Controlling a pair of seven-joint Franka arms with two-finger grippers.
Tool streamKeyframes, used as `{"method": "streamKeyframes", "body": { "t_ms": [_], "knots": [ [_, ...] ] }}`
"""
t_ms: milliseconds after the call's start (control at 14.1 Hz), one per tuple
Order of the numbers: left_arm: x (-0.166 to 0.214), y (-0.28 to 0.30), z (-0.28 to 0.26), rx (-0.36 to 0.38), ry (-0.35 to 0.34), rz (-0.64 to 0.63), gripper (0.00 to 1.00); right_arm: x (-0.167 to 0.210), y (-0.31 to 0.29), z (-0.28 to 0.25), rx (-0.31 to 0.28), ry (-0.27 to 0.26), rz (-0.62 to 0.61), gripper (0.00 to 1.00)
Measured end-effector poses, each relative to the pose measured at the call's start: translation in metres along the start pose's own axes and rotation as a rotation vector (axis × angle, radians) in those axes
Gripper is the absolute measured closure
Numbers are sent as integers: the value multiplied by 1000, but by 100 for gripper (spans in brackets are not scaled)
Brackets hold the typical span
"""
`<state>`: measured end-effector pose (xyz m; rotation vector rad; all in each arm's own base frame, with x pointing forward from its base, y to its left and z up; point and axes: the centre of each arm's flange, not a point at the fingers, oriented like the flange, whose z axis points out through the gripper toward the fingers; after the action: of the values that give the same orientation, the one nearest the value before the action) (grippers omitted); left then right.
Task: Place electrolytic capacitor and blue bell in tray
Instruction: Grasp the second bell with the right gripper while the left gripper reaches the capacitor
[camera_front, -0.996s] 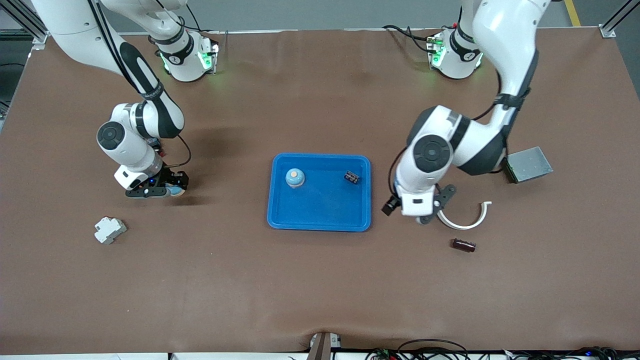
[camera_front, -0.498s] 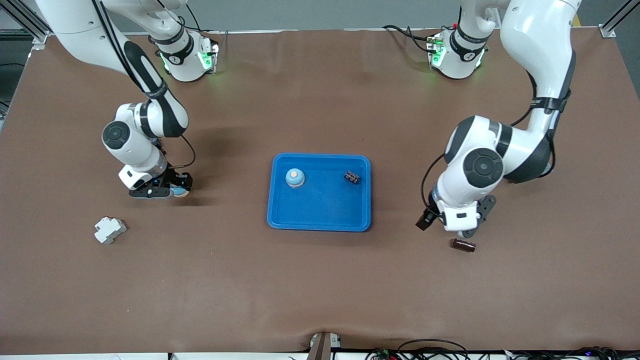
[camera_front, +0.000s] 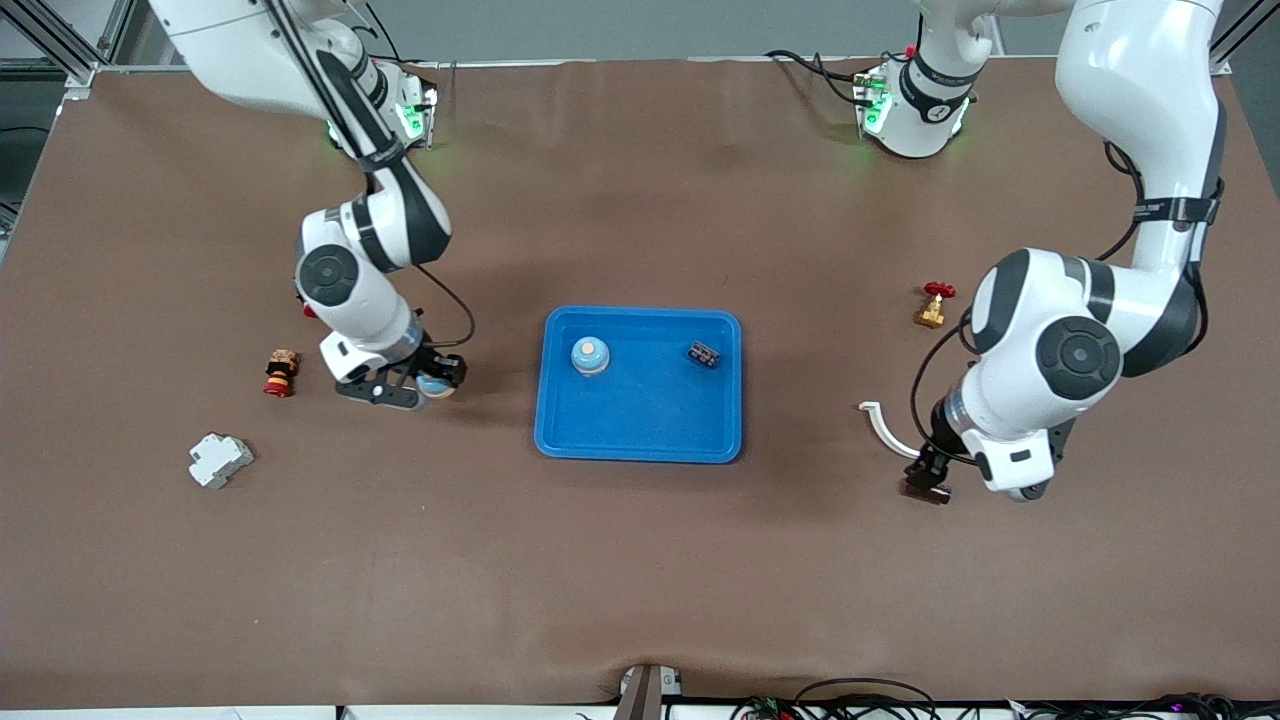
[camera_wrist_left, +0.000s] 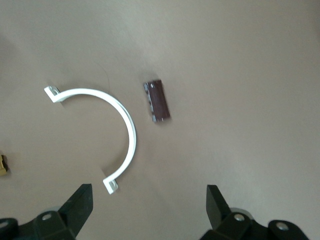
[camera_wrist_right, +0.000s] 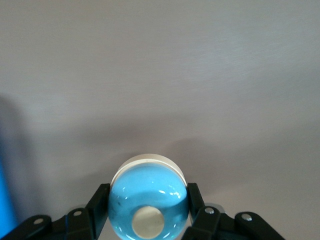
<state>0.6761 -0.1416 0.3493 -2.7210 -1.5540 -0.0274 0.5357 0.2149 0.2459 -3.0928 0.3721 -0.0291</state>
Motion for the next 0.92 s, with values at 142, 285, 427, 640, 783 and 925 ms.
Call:
{"method": "streamKeyframes", "body": {
  "t_ms": [142, 285, 427, 640, 783, 925],
  "knots": [
    [16, 0, 12, 7, -7, -30, 0, -4, -34, -16, 10, 8, 48, 33],
    [28, 2, 27, 7, -8, -69, 0, -5, -60, -18, 17, 13, 98, 33],
    [46, 2, 34, -24, 1, -104, 0, -4, -86, -9, 22, 14, 152, 33],
    [68, 0, 45, -59, 8, -135, 0, -1, -128, 6, 15, 4, 226, 33],
    [70, 2, 59, -73, 7, -137, 0, 0, -155, 12, 20, 6, 264, 33],
    [72, 2, 74, -73, 2, -141, 0, -1, -171, 17, 24, 8, 282, 33]
  ]
}}
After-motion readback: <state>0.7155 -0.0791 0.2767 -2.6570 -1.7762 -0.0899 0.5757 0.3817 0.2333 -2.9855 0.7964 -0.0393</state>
